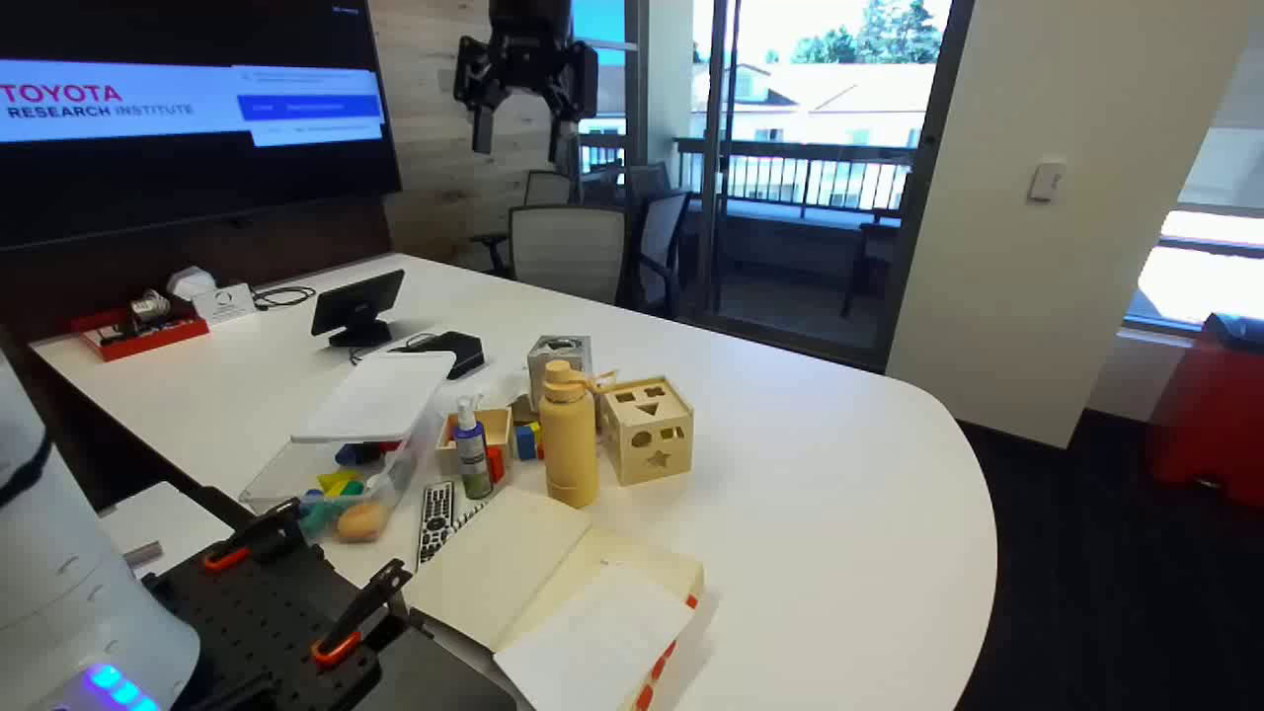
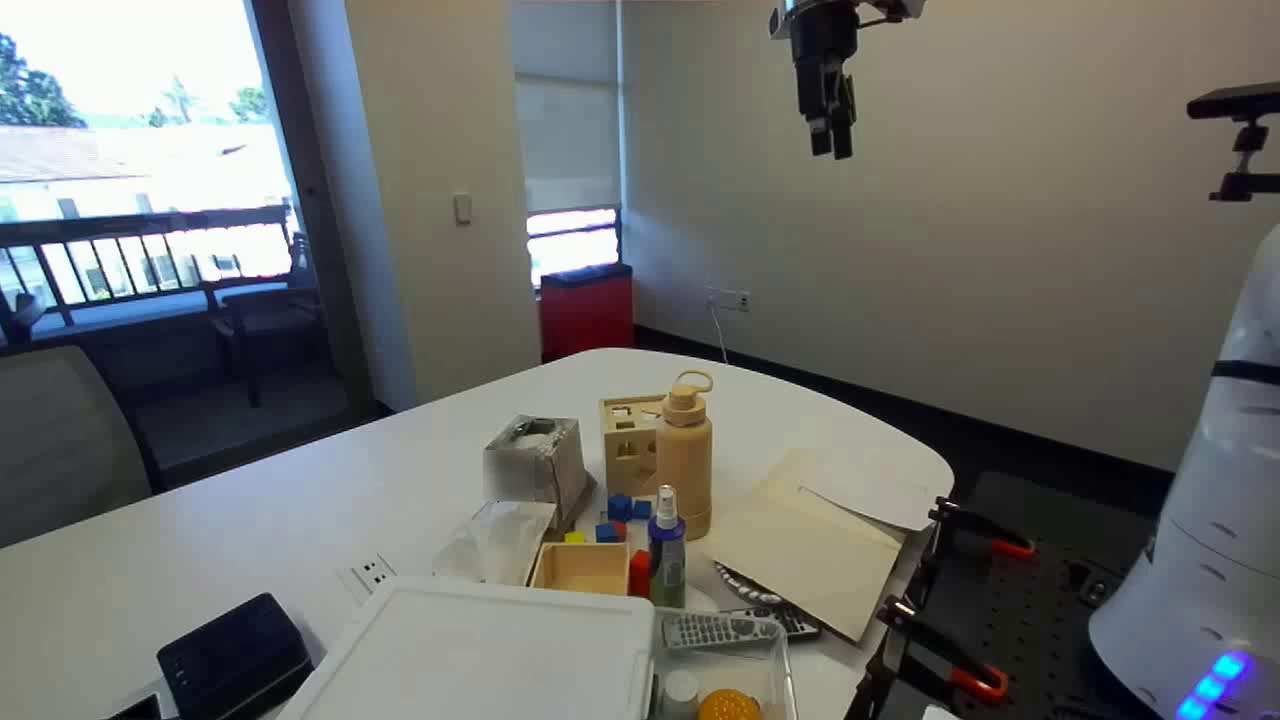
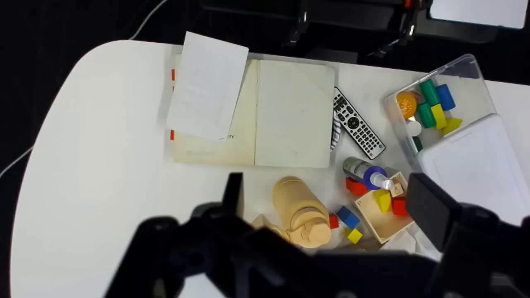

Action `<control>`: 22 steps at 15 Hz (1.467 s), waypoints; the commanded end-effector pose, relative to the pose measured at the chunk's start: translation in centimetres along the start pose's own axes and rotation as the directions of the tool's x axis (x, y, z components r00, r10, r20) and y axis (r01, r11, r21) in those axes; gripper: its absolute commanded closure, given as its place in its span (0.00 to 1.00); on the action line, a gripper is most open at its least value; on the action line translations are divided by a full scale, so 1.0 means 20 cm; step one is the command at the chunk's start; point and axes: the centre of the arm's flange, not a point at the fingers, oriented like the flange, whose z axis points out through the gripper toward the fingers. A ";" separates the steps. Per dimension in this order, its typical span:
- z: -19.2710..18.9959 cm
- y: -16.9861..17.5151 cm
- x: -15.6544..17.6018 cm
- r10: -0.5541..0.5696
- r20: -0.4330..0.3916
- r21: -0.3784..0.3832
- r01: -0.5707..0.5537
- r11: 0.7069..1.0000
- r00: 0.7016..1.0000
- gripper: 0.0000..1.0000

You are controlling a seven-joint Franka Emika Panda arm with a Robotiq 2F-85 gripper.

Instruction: Put one blue block inside the wooden toy box.

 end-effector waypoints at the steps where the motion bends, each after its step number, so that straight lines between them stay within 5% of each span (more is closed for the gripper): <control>1: 0.00 0.00 0.00 0.000 0.000 0.000 0.000 1.000 1.000 0.00; 6: 0.18 -0.16 0.01 0.095 -0.064 0.086 -0.089 0.992 0.993 0.00; 12: 0.69 -0.63 0.19 0.318 -0.076 0.246 -0.291 0.925 0.945 0.00; 17: 1.11 -1.04 0.37 0.417 -0.162 0.245 -0.373 0.895 0.894 0.00; 22: 1.46 -1.25 0.58 0.460 -0.361 0.199 -0.415 0.888 0.811 0.00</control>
